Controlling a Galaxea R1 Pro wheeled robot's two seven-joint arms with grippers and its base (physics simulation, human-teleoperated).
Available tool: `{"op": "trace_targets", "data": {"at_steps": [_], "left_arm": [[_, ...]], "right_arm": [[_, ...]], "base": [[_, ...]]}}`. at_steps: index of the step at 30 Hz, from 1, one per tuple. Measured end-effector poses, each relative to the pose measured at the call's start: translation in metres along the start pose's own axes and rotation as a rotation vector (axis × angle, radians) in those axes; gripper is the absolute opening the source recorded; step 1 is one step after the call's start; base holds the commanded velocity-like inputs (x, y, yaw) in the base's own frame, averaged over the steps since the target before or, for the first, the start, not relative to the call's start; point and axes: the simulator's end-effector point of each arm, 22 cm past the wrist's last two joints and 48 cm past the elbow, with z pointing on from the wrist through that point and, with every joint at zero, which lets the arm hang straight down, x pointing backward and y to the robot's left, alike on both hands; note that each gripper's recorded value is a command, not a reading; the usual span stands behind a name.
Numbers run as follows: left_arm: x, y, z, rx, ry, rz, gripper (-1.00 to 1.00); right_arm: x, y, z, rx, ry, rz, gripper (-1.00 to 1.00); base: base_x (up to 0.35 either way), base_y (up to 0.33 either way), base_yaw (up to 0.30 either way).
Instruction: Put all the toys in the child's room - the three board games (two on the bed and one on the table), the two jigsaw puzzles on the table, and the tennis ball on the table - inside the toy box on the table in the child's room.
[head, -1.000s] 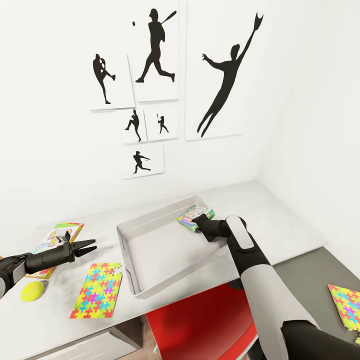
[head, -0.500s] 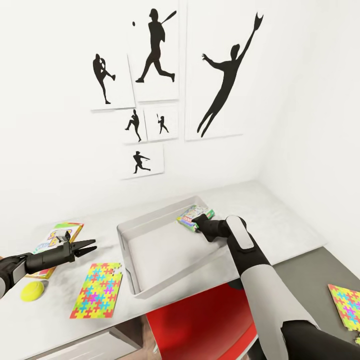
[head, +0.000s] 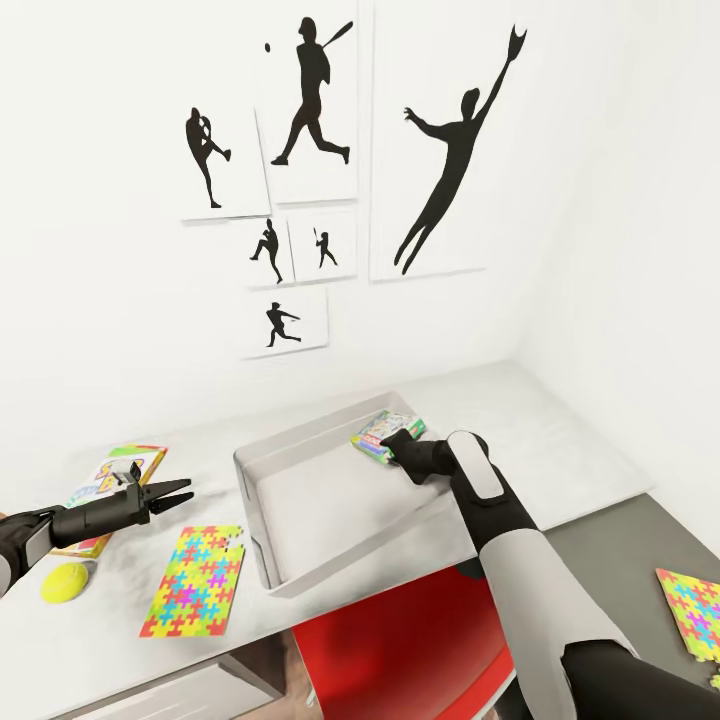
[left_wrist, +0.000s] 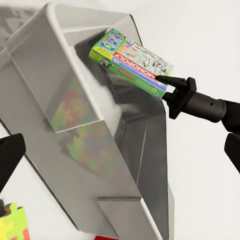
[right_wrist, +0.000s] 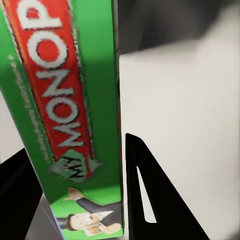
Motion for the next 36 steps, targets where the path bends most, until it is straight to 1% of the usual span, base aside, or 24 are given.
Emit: {"op": "trace_targets", "data": {"at_steps": [9,19,21,23,28,32,36], "left_arm": [[0.0,0.0,0.0,0.0,0.0,0.0,1.0],[0.0,0.0,0.0,0.0,0.0,0.0,1.0],[0.0,0.0,0.0,0.0,0.0,0.0,1.0],[0.0,0.0,0.0,0.0,0.0,0.0,1.0],[0.0,0.0,0.0,0.0,0.0,0.0,1.0],[0.0,0.0,0.0,0.0,0.0,0.0,1.0],[0.0,0.0,0.0,0.0,0.0,0.0,1.0]], "right_arm": [[0.001,0.001,0.0,0.001,0.001,-0.006,-1.0],[0.001,0.002,0.0,-0.002,0.001,-0.003,-1.0],[0.002,0.004,0.0,-0.01,0.008,0.014,-1.0],[0.006,0.005,0.0,-0.011,0.028,0.044,-1.0],[0.016,-0.007,-0.001,0.046,0.07,0.1,-1.0],[0.019,-0.008,-0.001,0.056,0.081,0.113,-1.0],[0.019,-0.008,-0.001,0.057,0.083,0.116,-1.0]], "base": [[0.0,0.0,0.0],[0.0,0.0,0.0],[0.0,0.0,0.0],[0.0,0.0,0.0],[0.0,0.0,0.0],[0.0,0.0,0.0],[0.0,0.0,0.0]]}}
